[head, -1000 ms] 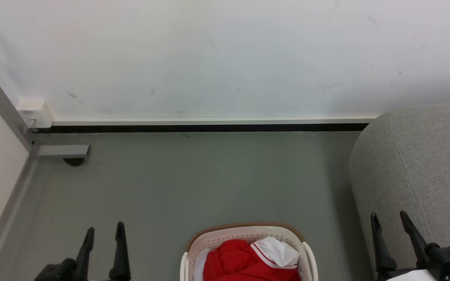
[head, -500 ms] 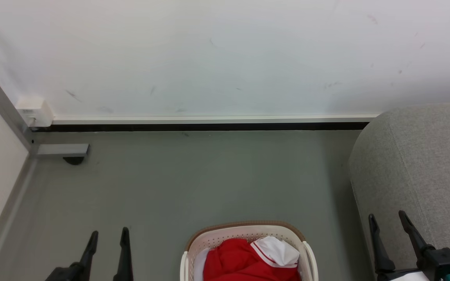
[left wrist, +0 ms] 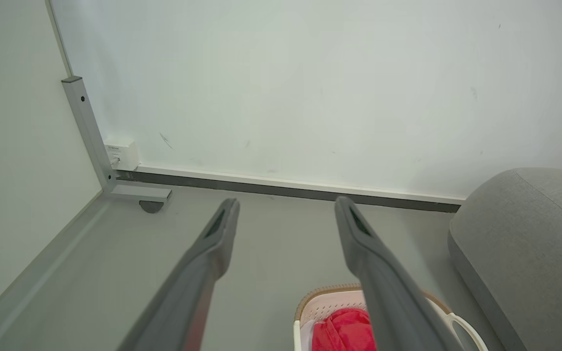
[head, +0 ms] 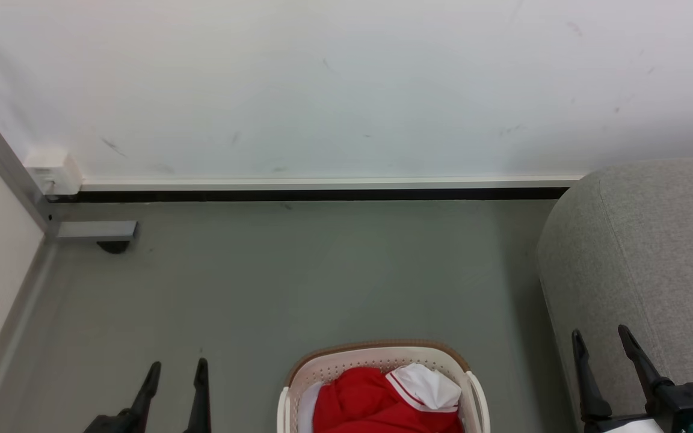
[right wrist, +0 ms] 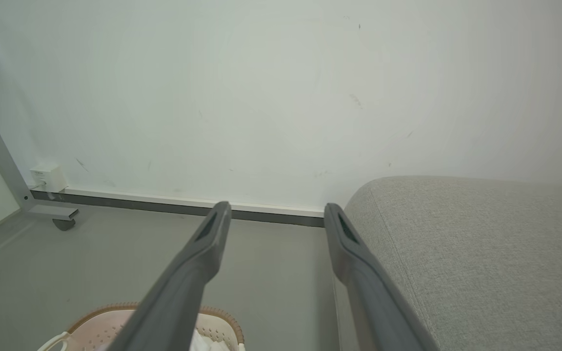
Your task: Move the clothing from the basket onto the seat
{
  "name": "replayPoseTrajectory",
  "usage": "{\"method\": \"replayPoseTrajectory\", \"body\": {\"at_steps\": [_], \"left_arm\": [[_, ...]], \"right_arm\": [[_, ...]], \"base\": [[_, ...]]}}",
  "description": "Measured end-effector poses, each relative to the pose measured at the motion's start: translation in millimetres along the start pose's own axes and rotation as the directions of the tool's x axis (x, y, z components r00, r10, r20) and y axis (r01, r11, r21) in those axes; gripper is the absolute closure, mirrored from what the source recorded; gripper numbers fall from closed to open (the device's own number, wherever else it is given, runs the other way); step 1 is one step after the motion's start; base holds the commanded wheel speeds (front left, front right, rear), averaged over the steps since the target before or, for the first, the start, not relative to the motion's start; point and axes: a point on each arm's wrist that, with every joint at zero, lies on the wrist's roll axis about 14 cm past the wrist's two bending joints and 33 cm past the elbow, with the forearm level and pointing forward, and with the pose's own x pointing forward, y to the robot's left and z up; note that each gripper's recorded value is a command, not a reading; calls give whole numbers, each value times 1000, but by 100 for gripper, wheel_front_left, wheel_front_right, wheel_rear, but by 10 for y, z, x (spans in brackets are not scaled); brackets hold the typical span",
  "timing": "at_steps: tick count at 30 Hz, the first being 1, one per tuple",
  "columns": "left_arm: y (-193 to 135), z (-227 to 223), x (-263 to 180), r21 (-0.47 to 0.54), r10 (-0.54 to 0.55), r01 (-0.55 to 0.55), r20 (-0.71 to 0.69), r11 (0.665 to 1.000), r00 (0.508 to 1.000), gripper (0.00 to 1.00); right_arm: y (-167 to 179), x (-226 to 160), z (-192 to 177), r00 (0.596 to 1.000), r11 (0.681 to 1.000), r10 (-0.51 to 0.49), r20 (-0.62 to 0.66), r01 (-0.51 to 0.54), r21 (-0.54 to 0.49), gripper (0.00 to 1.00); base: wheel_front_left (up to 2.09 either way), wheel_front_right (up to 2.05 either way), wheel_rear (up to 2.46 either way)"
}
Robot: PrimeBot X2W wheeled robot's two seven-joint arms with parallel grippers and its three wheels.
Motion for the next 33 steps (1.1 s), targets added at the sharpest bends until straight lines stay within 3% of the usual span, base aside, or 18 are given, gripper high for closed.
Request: {"method": "replayPoseTrajectory", "body": {"at_steps": [13,22,28,33], "left_arm": [[-61,-28,30,-2,-22,22,-9,1000,1000,0],[-363,-133,231,22,-136,137,-39,990,990,0],[-792,-383,416,57,-287,294,-116,954,951,0],[-1067,-875,498,88,-384,423,-287,902,878,0]], "right_arm": [[-52,-35,-2,1000,1000,-17,-1,17,1,0],[-135,21,-47,999,999,-39,-14,39,-1,0],[-193,123,-101,998,999,-51,-28,51,-9,0],[-223,230,-181,997,998,-54,-49,54,-15,0]], "base": [[0,0,0],[0,0,0],[0,0,0],[0,0,0]]}}
